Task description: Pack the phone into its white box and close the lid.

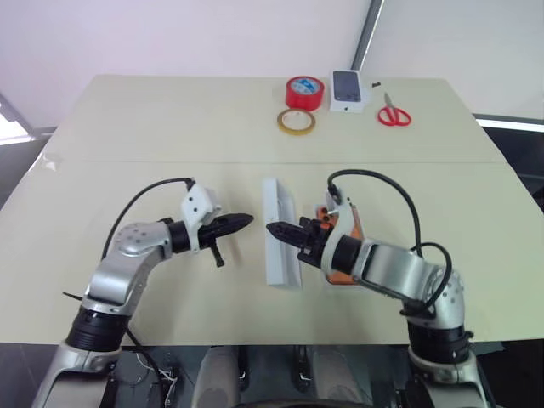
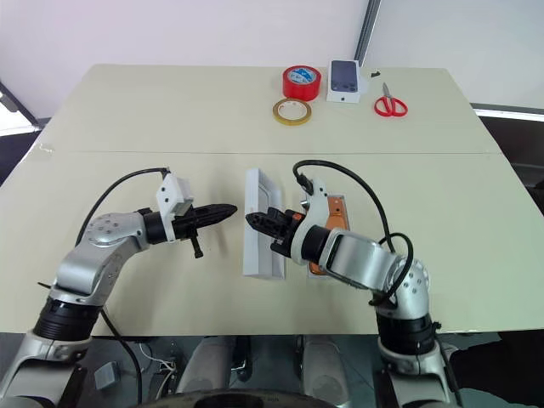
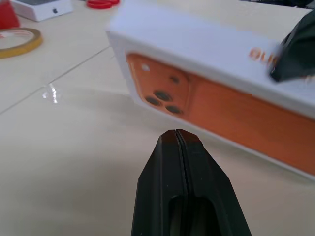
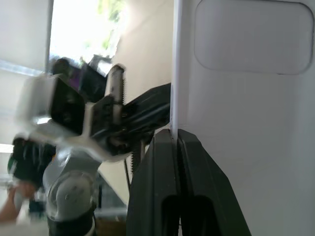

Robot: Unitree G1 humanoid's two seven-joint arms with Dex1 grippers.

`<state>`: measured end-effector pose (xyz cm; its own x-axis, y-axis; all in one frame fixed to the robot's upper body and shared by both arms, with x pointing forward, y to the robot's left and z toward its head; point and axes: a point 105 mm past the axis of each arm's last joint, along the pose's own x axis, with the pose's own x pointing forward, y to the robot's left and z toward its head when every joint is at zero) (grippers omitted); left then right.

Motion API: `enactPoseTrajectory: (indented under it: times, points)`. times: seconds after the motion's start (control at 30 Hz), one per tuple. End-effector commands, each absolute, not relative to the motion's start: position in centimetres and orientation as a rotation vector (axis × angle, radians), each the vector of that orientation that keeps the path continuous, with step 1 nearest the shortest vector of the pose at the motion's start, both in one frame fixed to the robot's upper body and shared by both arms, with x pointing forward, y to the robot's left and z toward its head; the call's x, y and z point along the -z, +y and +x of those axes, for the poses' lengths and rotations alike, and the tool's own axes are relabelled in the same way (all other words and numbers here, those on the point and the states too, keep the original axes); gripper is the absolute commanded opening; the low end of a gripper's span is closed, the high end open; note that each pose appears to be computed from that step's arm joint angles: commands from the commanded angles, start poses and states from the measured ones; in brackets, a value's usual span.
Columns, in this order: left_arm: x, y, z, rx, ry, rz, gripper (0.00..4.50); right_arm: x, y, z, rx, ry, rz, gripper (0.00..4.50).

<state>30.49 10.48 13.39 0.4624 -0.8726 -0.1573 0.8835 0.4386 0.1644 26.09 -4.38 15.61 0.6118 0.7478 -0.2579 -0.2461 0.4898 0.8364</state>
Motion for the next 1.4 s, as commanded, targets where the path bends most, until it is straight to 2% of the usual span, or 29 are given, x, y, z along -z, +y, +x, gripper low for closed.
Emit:
enactPoseTrajectory:
  times: [0.03, 0.07, 0.17, 0.27, 0.37, 0.5, 0.67, 0.77, 0.97, 1.0, 1.17, 1.4]
  points:
    - [-13.8, 8.6, 30.4, 1.133, 0.015, 0.276, 0.00, -15.8, -6.1, 26.3, -0.611, 0.651, 0.822, 0.02]
    - [-13.5, 8.0, 30.3, 1.148, 0.022, 0.281, 0.00, -15.6, -6.7, 26.6, -0.601, 0.652, 0.805, 0.02]
    - [-13.2, 6.5, 30.0, 1.189, 0.024, 0.279, 0.00, -15.5, -8.0, 27.1, -0.599, 0.645, 0.749, 0.95]
    - [-13.0, 4.7, 29.6, 1.232, 0.024, 0.266, 0.00, -16.4, -9.4, 27.8, -0.620, 0.618, 0.667, 2.48]
    - [-12.9, 3.1, 29.6, 1.255, 0.025, 0.249, 0.00, -17.7, -12.2, 28.2, -0.616, 0.637, 0.379, 3.97]
    - [-12.6, 1.4, 29.4, 1.284, 0.040, 0.239, 0.00, -18.9, -16.3, 29.3, -0.514, 0.622, 0.068, 3.97]
    - [-11.9, 0.3, 30.1, 1.259, 0.063, 0.258, 0.00, -18.6, -18.4, 29.9, -0.489, 0.594, -0.146, 3.97]
    - [-12.6, -0.1, 30.7, 1.233, 0.046, 0.219, 0.00, -18.1, -18.5, 29.8, -0.536, 0.573, -0.307, 3.14]
    - [-14.2, 2.5, 31.4, 1.169, 0.041, 0.178, 0.00, -17.5, -19.1, 29.8, -0.590, 0.520, -0.569, 0.13]
    - [-14.3, 3.1, 31.2, 1.170, 0.056, 0.173, 0.00, -17.4, -19.2, 29.7, -0.603, 0.518, -0.602, 0.02]
    - [-13.1, 5.9, 29.4, 1.220, 0.186, 0.233, 0.00, -17.1, -19.1, 30.0, -0.640, 0.483, -0.723, 0.02]
    - [-10.9, 4.8, 28.2, 1.252, 0.289, 0.301, 0.00, -15.7, -18.4, 29.8, -0.714, 0.494, -0.774, 0.02]
